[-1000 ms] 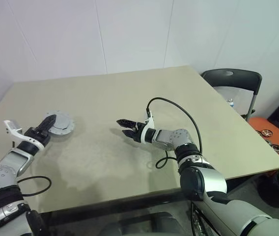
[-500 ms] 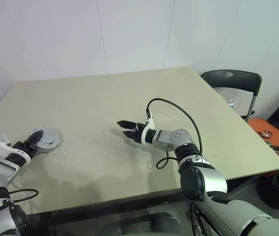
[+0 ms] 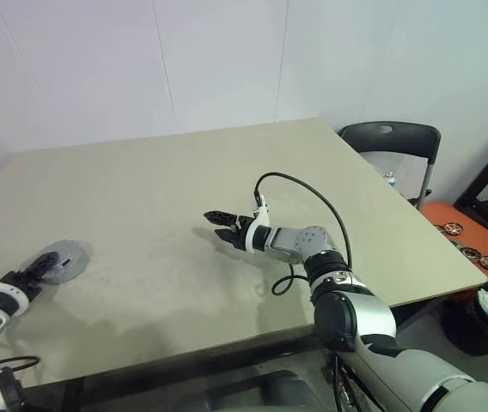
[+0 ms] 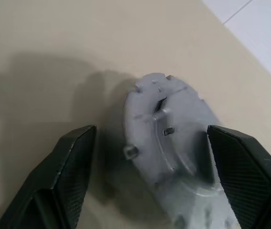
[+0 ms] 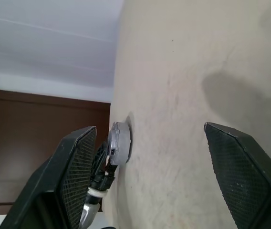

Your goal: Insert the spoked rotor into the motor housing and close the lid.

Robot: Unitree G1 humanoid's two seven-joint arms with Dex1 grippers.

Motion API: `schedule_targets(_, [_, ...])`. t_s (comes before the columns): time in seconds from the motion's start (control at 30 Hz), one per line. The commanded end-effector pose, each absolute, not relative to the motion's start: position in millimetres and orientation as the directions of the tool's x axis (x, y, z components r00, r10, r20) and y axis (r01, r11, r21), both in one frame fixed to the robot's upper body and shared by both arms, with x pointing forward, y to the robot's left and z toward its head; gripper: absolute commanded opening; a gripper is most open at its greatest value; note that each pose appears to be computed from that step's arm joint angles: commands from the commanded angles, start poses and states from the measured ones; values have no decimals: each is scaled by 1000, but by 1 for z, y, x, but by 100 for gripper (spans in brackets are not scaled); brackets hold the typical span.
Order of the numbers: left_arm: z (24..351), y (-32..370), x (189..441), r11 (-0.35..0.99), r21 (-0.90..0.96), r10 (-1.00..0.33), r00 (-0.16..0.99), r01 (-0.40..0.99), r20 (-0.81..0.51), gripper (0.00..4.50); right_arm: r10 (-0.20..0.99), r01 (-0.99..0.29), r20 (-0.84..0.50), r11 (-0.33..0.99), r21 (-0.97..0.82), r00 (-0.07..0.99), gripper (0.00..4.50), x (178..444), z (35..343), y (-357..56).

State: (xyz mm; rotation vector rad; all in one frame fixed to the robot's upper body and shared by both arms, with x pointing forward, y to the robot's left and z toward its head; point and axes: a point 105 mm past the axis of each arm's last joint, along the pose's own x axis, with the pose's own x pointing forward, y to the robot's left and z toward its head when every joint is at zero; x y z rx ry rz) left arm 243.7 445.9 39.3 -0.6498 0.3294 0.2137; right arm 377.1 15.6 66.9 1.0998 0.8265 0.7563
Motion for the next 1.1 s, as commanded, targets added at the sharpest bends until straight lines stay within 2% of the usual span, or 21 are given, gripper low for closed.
schedule_targets(0.03, [66,475,218,801,-507,145,925,-318,-350,398,856,-145,-155,257,955,493,376,380,76,20])
schedule_targets(0.17, [87,497,192,821,-460,194,923,-339,-333,398,865,-156,-150,252,955,479,376,378,76,24])
schedule_targets(0.3, [111,499,199,861,-426,168,946,-277,-278,398,878,-183,-118,226,957,464,376,377,83,26])
schedule_targets(0.43, [146,450,245,940,-340,-111,972,35,-206,398,931,-373,-24,169,912,364,376,373,117,22])
schedule_targets(0.5, [153,427,259,943,-300,-209,958,144,-198,398,944,-450,-3,160,879,331,376,373,130,18])
schedule_targets(0.7, [165,324,294,833,-180,-552,804,523,-222,398,989,-770,-50,141,622,141,376,355,166,11])
schedule_targets(0.83, [170,269,299,707,-141,-704,670,693,-236,398,982,-928,-188,59,367,-12,376,332,164,5])
schedule_targets(0.97, [169,226,296,568,-95,-805,528,817,-271,398,934,-999,-356,-19,42,-32,376,329,150,-4])
schedule_targets(1.1, [172,206,294,489,-70,-843,451,869,-293,398,933,-997,-357,-68,-36,-51,376,331,157,-4])
